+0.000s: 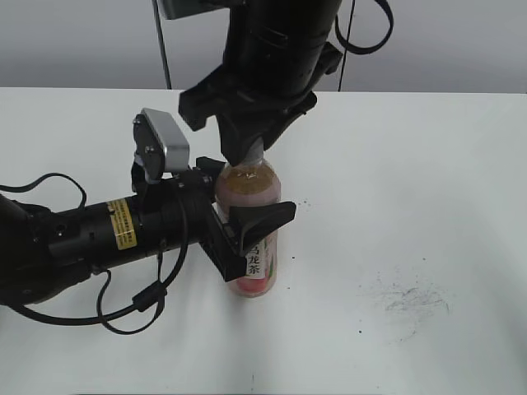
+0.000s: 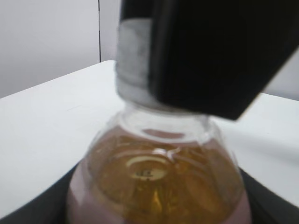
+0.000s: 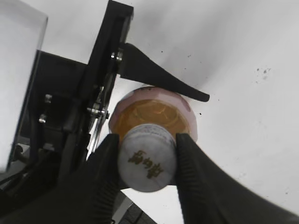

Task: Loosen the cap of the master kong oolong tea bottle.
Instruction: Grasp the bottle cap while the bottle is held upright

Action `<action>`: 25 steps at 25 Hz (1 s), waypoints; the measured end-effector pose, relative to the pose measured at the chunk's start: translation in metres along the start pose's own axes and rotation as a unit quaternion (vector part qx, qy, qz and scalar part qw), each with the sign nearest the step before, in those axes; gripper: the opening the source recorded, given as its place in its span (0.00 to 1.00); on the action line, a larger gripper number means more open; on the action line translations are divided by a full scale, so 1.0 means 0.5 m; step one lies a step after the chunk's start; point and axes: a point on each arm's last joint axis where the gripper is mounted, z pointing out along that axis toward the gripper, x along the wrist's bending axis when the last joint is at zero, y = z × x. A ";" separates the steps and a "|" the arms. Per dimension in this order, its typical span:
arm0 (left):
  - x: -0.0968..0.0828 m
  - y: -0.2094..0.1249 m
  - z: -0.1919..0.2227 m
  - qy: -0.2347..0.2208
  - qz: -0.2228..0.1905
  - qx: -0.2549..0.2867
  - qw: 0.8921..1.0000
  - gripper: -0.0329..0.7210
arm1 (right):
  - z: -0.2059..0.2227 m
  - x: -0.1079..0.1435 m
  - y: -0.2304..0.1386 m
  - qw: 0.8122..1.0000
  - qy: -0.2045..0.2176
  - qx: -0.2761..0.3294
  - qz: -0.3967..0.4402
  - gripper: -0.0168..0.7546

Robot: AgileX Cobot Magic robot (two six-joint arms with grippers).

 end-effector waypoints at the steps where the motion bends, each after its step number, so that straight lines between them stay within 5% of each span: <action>1: 0.000 0.000 0.000 0.000 0.000 0.000 1.000 0.63 | 0.000 0.000 0.000 1.000 -0.001 0.000 -0.014 0.38; 7: 0.000 0.000 0.000 0.000 0.000 0.000 1.000 0.63 | 0.000 -0.001 0.000 0.979 -0.002 0.000 -0.203 0.38; 13: 0.000 0.000 0.000 0.000 0.001 0.000 1.000 0.63 | 0.000 -0.001 0.000 0.898 -0.002 0.001 -0.439 0.38; 17: 0.000 0.000 0.000 0.000 0.002 0.000 1.000 0.63 | 0.000 -0.001 0.000 0.804 -0.002 0.002 -0.595 0.38; 25: -0.001 0.000 0.000 -0.001 0.005 0.000 1.000 0.63 | -0.002 -0.002 0.000 0.559 -0.004 0.004 -0.829 0.39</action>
